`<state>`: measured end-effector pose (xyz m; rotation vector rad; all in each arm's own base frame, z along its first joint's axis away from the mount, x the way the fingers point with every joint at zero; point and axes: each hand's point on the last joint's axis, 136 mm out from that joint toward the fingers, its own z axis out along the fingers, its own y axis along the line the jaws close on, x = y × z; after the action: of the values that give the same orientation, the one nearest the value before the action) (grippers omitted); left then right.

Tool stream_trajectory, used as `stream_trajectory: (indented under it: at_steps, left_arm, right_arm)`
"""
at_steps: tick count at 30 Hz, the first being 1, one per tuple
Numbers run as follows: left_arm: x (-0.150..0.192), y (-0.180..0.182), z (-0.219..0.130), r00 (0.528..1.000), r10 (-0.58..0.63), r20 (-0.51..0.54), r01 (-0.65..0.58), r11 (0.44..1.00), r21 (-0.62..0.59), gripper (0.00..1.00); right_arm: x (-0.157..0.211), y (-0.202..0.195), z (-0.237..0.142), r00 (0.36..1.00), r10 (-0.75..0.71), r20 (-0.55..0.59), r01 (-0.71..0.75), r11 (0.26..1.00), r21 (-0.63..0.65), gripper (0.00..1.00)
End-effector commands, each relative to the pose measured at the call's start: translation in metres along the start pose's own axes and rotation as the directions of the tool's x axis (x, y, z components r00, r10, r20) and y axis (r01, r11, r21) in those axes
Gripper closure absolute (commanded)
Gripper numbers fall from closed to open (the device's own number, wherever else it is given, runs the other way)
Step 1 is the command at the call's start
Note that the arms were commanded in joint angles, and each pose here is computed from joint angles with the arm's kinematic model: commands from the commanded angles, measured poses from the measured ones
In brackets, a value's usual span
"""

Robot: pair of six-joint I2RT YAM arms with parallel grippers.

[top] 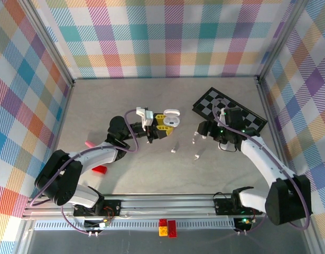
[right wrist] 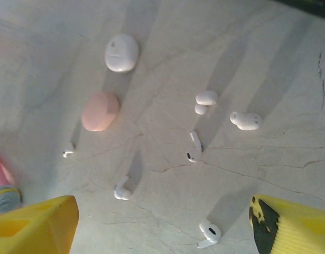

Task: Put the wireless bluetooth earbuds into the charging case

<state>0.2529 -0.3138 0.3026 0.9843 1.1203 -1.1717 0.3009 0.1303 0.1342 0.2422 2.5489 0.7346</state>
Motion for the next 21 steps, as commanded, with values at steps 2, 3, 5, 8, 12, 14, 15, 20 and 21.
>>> stream_trajectory:
  at_steps: [2, 3, 5, 8, 12, 14, 15, 20, 21]
  left_arm:
    - [-0.007, 0.001, -0.008, 0.999, 0.043, 0.011, -0.043, 0.999, -0.023, 0.66]
    - [-0.006, 0.001, -0.009, 0.999, 0.043, 0.009, -0.043, 0.999, -0.025, 0.66]
    - [-0.005, 0.002, -0.01, 0.999, 0.041, 0.004, -0.041, 0.999, -0.028, 0.66]
    - [-0.007, 0.002, -0.011, 0.999, 0.044, 0.006, -0.044, 0.999, -0.03, 0.66]
    - [-0.006, 0.002, -0.014, 0.999, 0.045, 0.004, -0.045, 0.998, -0.035, 0.66]
    - [-0.005, 0.002, -0.015, 0.999, 0.044, 0.003, -0.044, 0.998, -0.036, 0.66]
    - [-0.005, 0.002, -0.016, 0.999, 0.043, 0.003, -0.043, 0.998, -0.039, 0.66]
    - [-0.005, 0.004, -0.018, 0.999, 0.044, 0.003, -0.044, 0.998, -0.05, 0.65]
    - [-0.006, 0.004, -0.018, 0.999, 0.046, 0.003, -0.046, 0.998, -0.05, 0.65]
  right_arm:
    - [-0.004, -0.003, 0.02, 1.0, -0.008, -0.02, 0.008, 1.0, -0.013, 0.2]
    - [-0.005, -0.004, 0.025, 1.0, -0.004, -0.029, 0.003, 1.0, -0.014, 0.21]
    - [-0.006, -0.003, 0.037, 0.999, 0.013, -0.049, -0.015, 0.999, -0.028, 0.22]
    - [-0.007, 0.0, 0.053, 0.996, 0.005, -0.087, -0.01, 0.998, -0.062, 0.23]
    - [-0.011, 0.004, 0.064, 0.981, -0.111, -0.16, 0.104, 0.993, -0.052, 0.21]
    - [-0.015, -0.004, 0.07, 0.974, -0.133, -0.185, 0.136, 0.991, 0.001, 0.21]
    - [-0.017, -0.009, 0.073, 0.973, -0.131, -0.19, 0.139, 0.99, 0.026, 0.21]
    - [-0.024, -0.021, 0.082, 0.979, -0.085, -0.185, 0.105, 0.989, 0.102, 0.22]
    - [-0.025, -0.023, 0.083, 0.981, -0.075, -0.181, 0.096, 0.989, 0.113, 0.22]
